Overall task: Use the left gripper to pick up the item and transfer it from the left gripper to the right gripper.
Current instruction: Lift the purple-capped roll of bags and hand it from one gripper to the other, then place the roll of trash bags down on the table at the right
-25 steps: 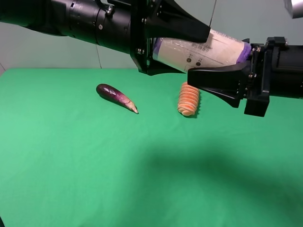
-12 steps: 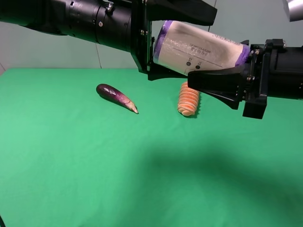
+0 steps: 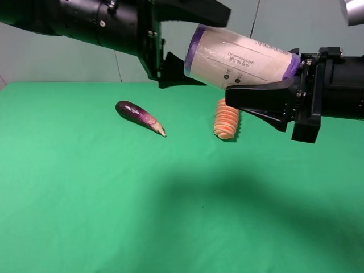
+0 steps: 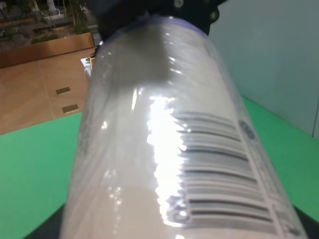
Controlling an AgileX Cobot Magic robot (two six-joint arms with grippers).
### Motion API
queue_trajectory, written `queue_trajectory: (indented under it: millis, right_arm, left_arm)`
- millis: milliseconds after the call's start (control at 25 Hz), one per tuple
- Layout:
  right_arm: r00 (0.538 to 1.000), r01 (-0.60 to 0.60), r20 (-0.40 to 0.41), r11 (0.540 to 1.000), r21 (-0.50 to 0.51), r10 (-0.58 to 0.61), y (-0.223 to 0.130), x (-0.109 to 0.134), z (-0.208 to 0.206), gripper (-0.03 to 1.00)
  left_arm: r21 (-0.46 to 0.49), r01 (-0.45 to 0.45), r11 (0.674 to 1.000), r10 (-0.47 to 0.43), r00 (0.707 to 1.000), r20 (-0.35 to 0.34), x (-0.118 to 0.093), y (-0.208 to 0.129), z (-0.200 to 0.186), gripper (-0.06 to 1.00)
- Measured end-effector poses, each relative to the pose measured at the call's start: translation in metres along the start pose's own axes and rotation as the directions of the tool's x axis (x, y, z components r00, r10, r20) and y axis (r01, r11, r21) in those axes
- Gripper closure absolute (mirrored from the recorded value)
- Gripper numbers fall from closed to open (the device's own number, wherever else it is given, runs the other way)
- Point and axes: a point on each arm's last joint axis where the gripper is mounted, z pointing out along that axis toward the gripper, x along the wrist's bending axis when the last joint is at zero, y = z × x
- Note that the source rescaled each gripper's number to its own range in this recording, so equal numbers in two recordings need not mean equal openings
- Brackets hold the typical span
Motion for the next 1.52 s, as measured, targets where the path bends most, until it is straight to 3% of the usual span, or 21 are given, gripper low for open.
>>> queue_trajectory:
  millis: [560, 960, 1200, 1520]
  right_arm:
    - [1.0, 0.0, 0.0, 1.0, 0.0, 0.0, 0.0, 0.0, 0.0, 0.95]
    - [1.0, 0.0, 0.0, 1.0, 0.0, 0.0, 0.0, 0.0, 0.0, 0.95]
    - [1.0, 0.0, 0.0, 1.0, 0.0, 0.0, 0.0, 0.0, 0.0, 0.95]
    - [1.0, 0.0, 0.0, 1.0, 0.0, 0.0, 0.0, 0.0, 0.0, 0.95]
  left_arm:
    - [-0.016, -0.059, 0.998, 0.055, 0.982, -0.182, -0.008, 0.001, -0.057, -0.06]
    - [-0.026, -0.1, 0.995, 0.085, 0.936, -0.34, -0.022, -0.006, -0.1, -0.06]
    - [0.003, -0.089, 0.996, 0.079, 0.862, -0.501, -0.034, -0.019, -0.127, -0.06]
    - [0.024, -0.13, 0.991, 0.108, 0.689, -0.717, -0.054, -0.036, -0.144, -0.03]
